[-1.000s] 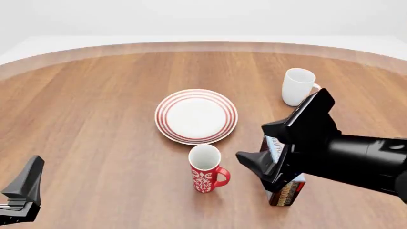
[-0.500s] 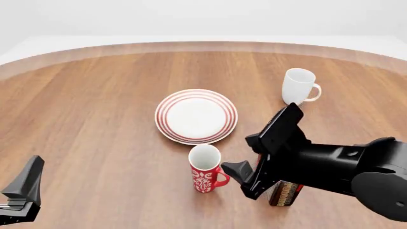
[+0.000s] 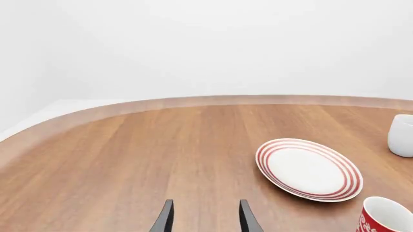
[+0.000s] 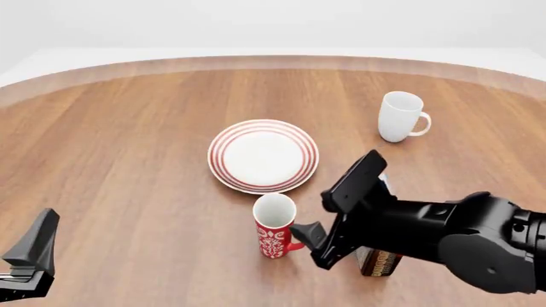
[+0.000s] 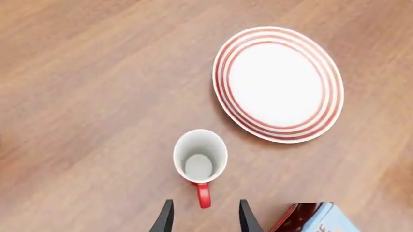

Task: Pick up the red mug and put it on the plate

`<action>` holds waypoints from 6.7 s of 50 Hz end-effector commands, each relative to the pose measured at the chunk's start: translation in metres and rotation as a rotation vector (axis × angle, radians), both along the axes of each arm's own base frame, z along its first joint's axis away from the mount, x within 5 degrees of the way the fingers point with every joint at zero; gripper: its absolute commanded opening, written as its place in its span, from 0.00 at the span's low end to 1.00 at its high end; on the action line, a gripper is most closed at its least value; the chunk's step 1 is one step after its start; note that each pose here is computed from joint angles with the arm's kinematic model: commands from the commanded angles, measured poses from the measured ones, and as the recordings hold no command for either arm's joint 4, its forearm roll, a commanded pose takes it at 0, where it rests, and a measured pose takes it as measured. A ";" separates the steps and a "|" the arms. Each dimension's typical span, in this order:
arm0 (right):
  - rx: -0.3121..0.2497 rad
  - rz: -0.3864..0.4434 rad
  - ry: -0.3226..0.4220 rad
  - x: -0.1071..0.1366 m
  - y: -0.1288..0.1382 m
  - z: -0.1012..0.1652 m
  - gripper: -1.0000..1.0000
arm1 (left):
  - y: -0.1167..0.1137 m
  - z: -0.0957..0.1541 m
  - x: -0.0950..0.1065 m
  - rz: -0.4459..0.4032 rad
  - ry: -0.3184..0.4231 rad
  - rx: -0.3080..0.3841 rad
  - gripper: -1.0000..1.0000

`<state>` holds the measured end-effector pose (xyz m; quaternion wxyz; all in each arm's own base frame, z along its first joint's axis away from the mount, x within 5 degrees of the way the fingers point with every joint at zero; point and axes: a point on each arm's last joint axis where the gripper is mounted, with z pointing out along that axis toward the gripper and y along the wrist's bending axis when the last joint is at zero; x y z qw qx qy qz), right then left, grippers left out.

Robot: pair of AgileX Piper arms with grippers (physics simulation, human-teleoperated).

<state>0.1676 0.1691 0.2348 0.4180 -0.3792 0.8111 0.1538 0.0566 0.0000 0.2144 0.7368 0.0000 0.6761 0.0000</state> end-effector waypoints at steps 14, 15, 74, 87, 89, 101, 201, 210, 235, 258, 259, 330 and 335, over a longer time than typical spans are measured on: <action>-0.011 -0.020 0.032 0.008 0.005 -0.025 1.00 | 0.000 0.000 0.000 0.000 0.000 0.000 1.00; -0.013 -0.022 0.036 0.008 0.005 -0.027 1.00 | 0.000 0.000 0.000 0.000 0.000 0.000 1.00; -0.029 -0.027 0.104 0.010 0.016 -0.062 1.00 | 0.000 0.000 0.000 0.000 0.000 0.000 1.00; -0.035 -0.029 0.115 0.012 0.020 -0.068 1.00 | 0.000 0.000 0.000 0.000 0.000 0.000 1.00; -0.035 -0.030 0.117 0.012 0.020 -0.069 1.00 | 0.000 0.000 0.000 0.000 0.000 0.000 1.00; -0.028 -0.034 0.124 0.011 0.020 -0.075 1.00 | 0.000 0.000 0.000 0.000 0.000 0.000 1.00; 0.083 -0.091 -0.168 0.060 0.010 0.015 0.00 | 0.000 0.000 0.000 0.000 0.000 0.000 1.00; 0.071 -0.119 -0.198 0.080 0.009 0.013 0.00 | 0.000 0.000 0.000 0.000 0.000 0.000 1.00; 0.070 -0.145 -0.229 0.111 0.017 0.004 0.00 | 0.000 0.000 0.000 0.000 0.000 0.000 1.00; 0.051 -0.155 -0.226 0.143 0.031 -0.011 0.00 | 0.000 0.000 0.000 0.000 0.000 0.000 1.00; 0.050 -0.155 -0.226 0.145 0.032 -0.011 0.00 | 0.000 0.000 0.000 0.000 0.000 0.000 1.00; 0.025 -0.190 -0.128 0.196 0.059 -0.071 0.00 | 0.000 0.000 0.000 0.000 0.000 0.000 1.00; 0.022 -0.192 -0.124 0.198 0.059 -0.074 0.00 | 0.000 0.000 0.000 0.000 0.000 0.000 1.00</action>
